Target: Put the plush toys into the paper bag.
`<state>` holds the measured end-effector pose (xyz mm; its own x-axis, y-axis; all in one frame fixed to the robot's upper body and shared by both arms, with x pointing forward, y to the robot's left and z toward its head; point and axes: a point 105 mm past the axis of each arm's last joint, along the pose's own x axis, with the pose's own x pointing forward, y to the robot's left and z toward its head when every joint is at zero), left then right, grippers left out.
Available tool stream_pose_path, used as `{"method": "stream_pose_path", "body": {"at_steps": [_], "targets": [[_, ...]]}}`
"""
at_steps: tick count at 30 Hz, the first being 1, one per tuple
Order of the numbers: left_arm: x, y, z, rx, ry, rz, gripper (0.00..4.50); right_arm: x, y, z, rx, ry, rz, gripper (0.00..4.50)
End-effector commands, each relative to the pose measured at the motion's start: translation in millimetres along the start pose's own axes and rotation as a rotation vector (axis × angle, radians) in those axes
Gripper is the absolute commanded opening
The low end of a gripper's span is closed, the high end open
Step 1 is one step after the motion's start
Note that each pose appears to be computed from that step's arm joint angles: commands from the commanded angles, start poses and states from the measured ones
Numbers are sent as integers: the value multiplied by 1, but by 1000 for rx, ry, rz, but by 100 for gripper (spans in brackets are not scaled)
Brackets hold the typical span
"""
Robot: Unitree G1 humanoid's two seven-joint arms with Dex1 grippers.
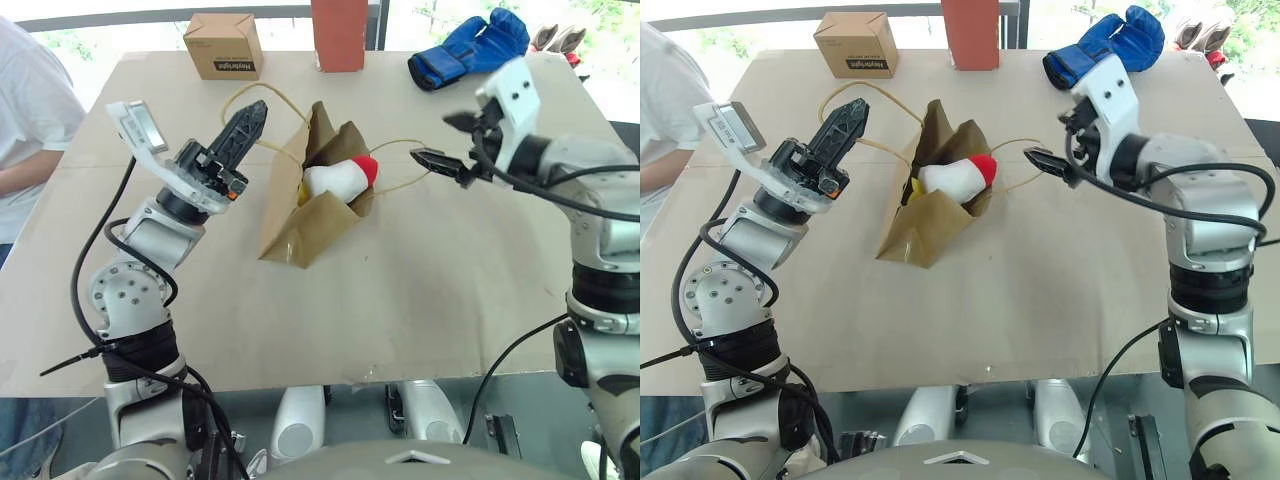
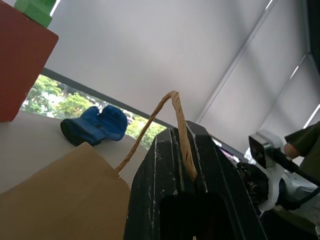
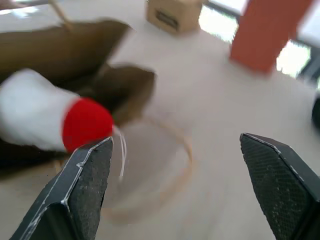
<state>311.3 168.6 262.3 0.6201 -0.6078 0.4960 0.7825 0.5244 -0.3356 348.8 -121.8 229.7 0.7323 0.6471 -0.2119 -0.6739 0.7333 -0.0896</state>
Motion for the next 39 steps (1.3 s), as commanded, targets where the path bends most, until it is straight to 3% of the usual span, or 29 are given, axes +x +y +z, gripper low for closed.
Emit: {"method": "stream_pose_path", "body": {"at_steps": [1, 5, 8, 11, 15, 16, 17, 19, 22, 24, 28, 31, 36, 39], "targets": [[2, -12, 14, 44, -31, -53, 0, -5, -2, -12, 173, 17, -36, 392], [1, -13, 14, 45, -28, -55, 0, 6, 17, 0, 443, -100, 97, 392], [1, -13, 15, 47, -29, -53, 0, 13, 25, 8, 533, -139, 143, 392], [0, -15, 16, 51, -33, -49, 0, 17, 29, 9, 589, -150, 163, 267], [-1, -16, 18, 56, -39, -42, 0, 17, 33, 17, 604, -205, 197, 59], [-1, -16, 19, 56, -44, -41, 0, 14, 33, 27, 603, -256, 221, 20], [-1, -16, 20, 56, -48, -40, 0, 12, 33, 33, 602, -292, 236, 9], [0, -17, 22, 56, -57, -43, 0, 8, 34, 43, 600, -343, 259, 9], [10, -15, 60, 38, -180, -46, 0, -30, 57, 114, 480, -608, 470, 9], [10, -8, 61, 40, -153, -34, 0, -50, 76, 137, 401, -689, 578, 9], [7, 6, 20, 84, 35, 21, 0, -34, 78, 104, 393, -540, 492, 9], [10, 7, 5, 84, 82, 19, 0, -35, 79, 97, 389, -539, 481, 9], [17, 6, 11, 90, 61, -8, 0, -37, 75, 93, 392, -538, 435, 9], [28, -1, 36, 101, 15, -70, 0, -46, 73, 108, 378, -596, 432, 9]]}}
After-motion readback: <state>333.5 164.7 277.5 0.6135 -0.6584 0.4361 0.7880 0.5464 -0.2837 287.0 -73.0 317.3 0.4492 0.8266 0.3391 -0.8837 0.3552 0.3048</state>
